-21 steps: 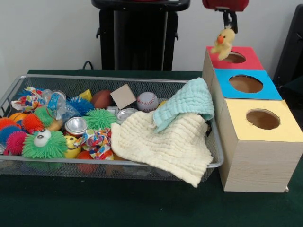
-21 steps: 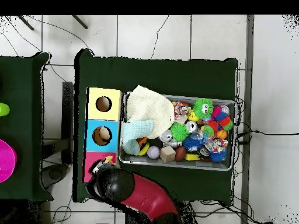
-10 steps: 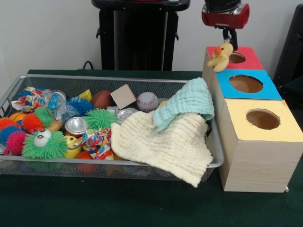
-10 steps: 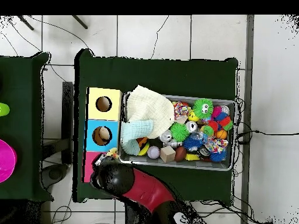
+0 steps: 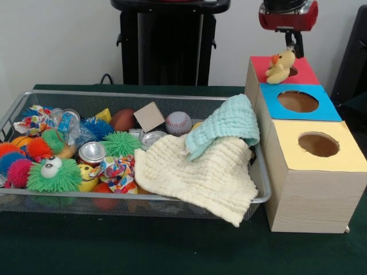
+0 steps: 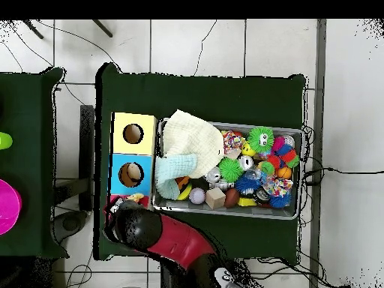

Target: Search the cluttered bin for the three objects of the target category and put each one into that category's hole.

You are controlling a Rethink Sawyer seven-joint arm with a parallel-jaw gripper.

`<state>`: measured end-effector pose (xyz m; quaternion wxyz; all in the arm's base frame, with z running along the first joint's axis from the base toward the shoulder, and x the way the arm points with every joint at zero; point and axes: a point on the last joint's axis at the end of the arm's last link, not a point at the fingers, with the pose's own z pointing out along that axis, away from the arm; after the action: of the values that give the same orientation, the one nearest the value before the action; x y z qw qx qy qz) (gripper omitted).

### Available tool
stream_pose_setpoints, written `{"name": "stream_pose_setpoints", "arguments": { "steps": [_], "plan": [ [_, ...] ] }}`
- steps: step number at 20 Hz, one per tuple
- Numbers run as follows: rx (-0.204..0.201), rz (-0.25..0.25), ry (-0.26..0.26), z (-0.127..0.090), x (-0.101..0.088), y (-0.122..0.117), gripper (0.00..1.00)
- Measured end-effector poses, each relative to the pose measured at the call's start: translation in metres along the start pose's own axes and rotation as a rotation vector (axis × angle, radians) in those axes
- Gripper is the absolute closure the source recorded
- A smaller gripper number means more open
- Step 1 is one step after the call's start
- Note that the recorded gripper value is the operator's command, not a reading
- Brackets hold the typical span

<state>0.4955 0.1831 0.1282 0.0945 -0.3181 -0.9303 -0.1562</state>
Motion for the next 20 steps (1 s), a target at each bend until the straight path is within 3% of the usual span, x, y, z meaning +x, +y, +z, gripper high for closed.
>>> {"name": "stream_pose_setpoints", "arguments": {
  "steps": [10,20],
  "plan": [
    [-0.006,-0.016,0.012,-0.017,0.018,0.014,1.00],
    [0.029,-0.050,0.070,-0.009,0.049,0.015,1.00]
  ]
}}
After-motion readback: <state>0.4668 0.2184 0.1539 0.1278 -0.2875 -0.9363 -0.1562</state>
